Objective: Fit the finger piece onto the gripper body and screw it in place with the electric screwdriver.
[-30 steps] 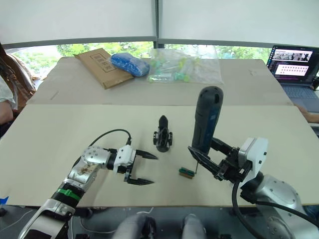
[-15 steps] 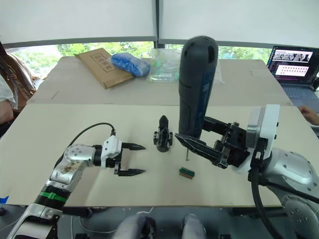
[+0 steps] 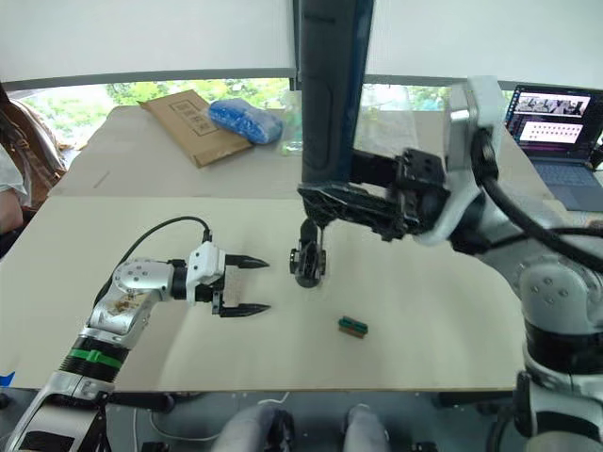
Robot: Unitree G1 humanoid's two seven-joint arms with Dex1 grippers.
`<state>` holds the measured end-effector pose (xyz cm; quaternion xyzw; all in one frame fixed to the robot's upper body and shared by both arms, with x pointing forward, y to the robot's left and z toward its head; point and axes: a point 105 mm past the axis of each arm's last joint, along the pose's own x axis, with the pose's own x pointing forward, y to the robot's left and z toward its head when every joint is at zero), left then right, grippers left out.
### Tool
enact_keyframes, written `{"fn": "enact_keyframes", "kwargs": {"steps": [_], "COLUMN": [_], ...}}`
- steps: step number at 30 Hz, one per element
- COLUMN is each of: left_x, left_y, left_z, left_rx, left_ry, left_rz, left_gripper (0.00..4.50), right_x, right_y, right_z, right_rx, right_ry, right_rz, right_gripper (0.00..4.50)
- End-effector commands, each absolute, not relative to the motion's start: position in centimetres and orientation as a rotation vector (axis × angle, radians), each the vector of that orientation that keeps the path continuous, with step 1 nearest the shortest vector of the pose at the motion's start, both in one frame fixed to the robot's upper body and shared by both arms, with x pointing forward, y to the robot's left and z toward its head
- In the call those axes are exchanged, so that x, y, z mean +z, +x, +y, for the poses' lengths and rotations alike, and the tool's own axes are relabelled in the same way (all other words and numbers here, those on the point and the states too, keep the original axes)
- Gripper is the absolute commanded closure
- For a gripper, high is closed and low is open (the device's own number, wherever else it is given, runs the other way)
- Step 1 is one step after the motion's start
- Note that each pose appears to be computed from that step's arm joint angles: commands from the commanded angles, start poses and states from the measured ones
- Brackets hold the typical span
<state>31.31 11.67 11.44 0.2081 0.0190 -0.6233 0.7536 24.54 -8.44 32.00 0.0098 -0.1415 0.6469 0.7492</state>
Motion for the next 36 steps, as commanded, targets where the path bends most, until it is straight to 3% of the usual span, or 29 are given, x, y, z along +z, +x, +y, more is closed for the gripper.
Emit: {"fn": "enact_keyframes", "kwargs": {"steps": [1,14,36], "left_x": [12.0,12.2,11.0], "left_y": [31.6,33.0,34.3], "left_z": [11.4,10.1,7.9], "left_rx": [-1.367,-1.386,-1.399], "left_ry": [0.478,0.469,0.466], "left_rz": [0.013,0.002,0.005], "left_gripper": [0.00,0.00,0.00], "right_x": [33.5,34.3,30.9], "right_y": [24.6,28.4,30.0], "right_z": [-7.7,-2.6,-2.9], "right_rx": [1.452,1.486,1.465], "right_ry": [0.023,-0.006,-0.109], "right_rz": [-0.351,-0.348,-0.296], "right_gripper": [2.59,2.59,2.59]}}
